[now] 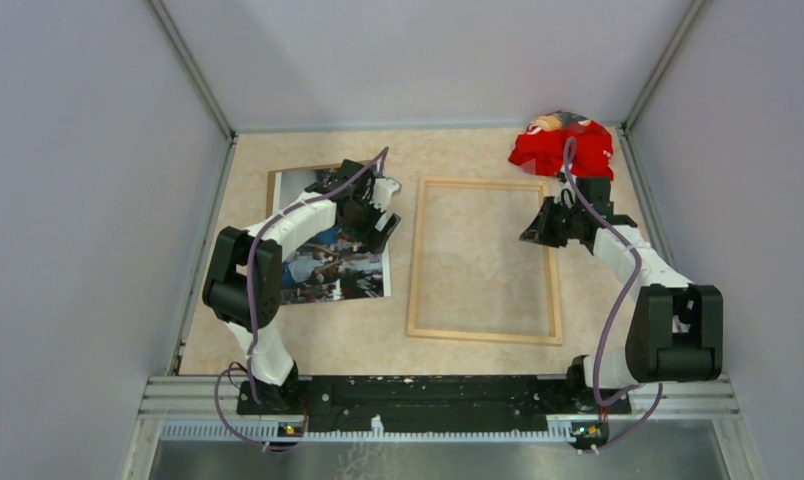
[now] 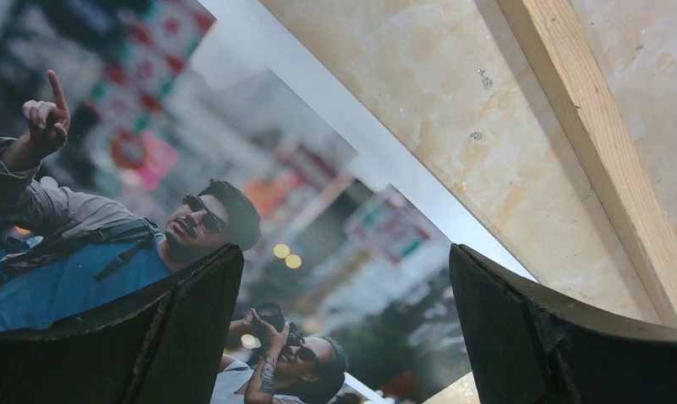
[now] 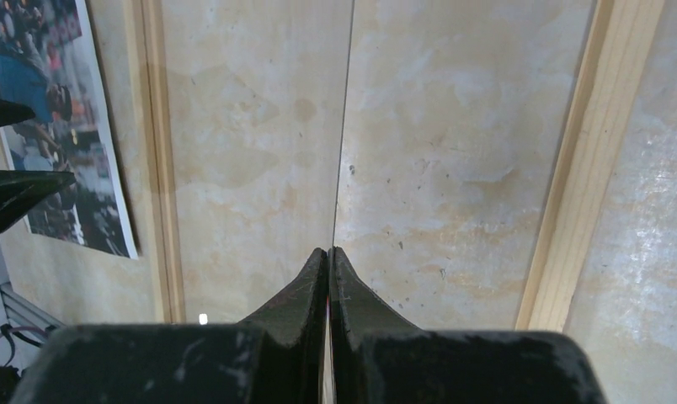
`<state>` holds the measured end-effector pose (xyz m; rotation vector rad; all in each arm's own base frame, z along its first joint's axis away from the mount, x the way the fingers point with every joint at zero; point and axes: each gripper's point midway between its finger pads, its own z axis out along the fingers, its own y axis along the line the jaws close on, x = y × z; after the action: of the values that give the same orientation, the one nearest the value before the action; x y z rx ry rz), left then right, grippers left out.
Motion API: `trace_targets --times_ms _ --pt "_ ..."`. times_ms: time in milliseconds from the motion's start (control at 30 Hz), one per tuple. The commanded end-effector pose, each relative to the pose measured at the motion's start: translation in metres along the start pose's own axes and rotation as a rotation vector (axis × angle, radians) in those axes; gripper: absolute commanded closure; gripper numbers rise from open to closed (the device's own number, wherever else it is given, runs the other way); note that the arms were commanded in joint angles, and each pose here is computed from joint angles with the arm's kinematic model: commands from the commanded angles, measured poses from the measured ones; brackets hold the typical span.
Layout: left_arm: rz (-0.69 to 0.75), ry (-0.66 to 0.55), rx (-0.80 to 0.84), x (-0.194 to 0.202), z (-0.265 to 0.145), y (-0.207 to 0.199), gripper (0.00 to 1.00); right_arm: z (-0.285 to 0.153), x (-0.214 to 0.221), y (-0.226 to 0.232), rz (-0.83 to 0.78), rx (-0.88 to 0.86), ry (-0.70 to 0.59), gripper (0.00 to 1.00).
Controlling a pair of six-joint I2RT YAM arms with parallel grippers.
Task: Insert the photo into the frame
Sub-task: Place the photo frame item in the photo frame.
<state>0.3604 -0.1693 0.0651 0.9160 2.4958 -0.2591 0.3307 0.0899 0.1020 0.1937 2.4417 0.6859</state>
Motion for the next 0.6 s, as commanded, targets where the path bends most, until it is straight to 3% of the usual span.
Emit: trace_targets --times_ms 0,567 --pt "0.012 -0.027 0.005 -0.005 -0.002 -0.002 0.02 -0.006 -0.023 0.008 -0.058 -0.018 -0.033 1.0" --pt "0.018 -0.026 0.022 -0.005 0.0 -0.008 0.02 -0.008 -0.027 0.009 -0.045 -0.053 0.015 1.0"
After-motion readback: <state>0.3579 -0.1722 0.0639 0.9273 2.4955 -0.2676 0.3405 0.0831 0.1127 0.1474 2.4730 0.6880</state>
